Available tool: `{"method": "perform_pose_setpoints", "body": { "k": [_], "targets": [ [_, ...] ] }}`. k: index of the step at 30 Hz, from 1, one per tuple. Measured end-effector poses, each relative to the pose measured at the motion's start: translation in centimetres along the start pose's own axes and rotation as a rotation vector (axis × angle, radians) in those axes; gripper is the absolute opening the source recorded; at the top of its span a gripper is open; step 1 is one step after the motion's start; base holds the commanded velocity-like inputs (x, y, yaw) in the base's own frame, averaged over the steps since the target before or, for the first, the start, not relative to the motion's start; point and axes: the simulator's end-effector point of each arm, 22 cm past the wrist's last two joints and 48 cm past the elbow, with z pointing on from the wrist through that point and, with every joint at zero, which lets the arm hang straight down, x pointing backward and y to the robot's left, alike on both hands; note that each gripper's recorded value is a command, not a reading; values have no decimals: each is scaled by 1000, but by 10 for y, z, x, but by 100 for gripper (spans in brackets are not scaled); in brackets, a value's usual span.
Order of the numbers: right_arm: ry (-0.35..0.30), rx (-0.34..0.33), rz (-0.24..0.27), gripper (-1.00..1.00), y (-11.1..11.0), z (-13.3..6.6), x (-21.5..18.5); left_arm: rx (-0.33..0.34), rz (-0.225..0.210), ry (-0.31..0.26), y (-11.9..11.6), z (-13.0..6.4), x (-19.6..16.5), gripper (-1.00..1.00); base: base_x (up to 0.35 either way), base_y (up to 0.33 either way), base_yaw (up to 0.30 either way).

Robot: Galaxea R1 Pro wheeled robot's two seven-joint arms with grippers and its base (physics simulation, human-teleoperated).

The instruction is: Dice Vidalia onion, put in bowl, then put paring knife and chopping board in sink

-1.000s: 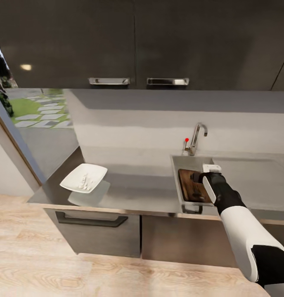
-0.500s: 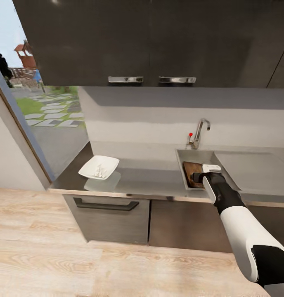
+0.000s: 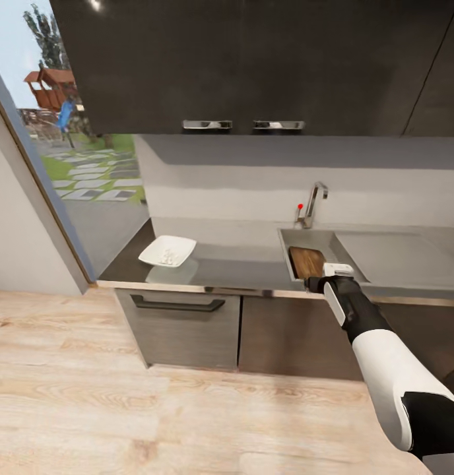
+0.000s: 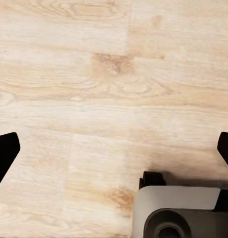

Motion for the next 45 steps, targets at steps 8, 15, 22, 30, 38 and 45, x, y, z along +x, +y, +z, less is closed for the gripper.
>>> {"method": "perform_pose_setpoints", "body": {
  "k": [8,15,22,30,38,45],
  "targets": [
    [2,0,0,100,0,0,1,0,1,1,0,0,0,100,-339,0,0],
    [4,0,0,100,0,3,6,0,1,0,1,0,0,100,-268,0,0],
    [-39,22,-7,100,-4,42,96,7,-2,-20,-4,2,-9,100,-26,0,0],
    [9,12,-84,100,-20,5,337,-16,-20,-93,-12,7,-42,100,0,0,0],
    [93,-56,-101,100,-33,-117,538,-27,-13,-80,-6,6,-36,100,0,0,0],
    [96,64,11,100,-52,-128,548,-39,-9,-47,-1,3,-20,100,0,0,0]
  ]
}}
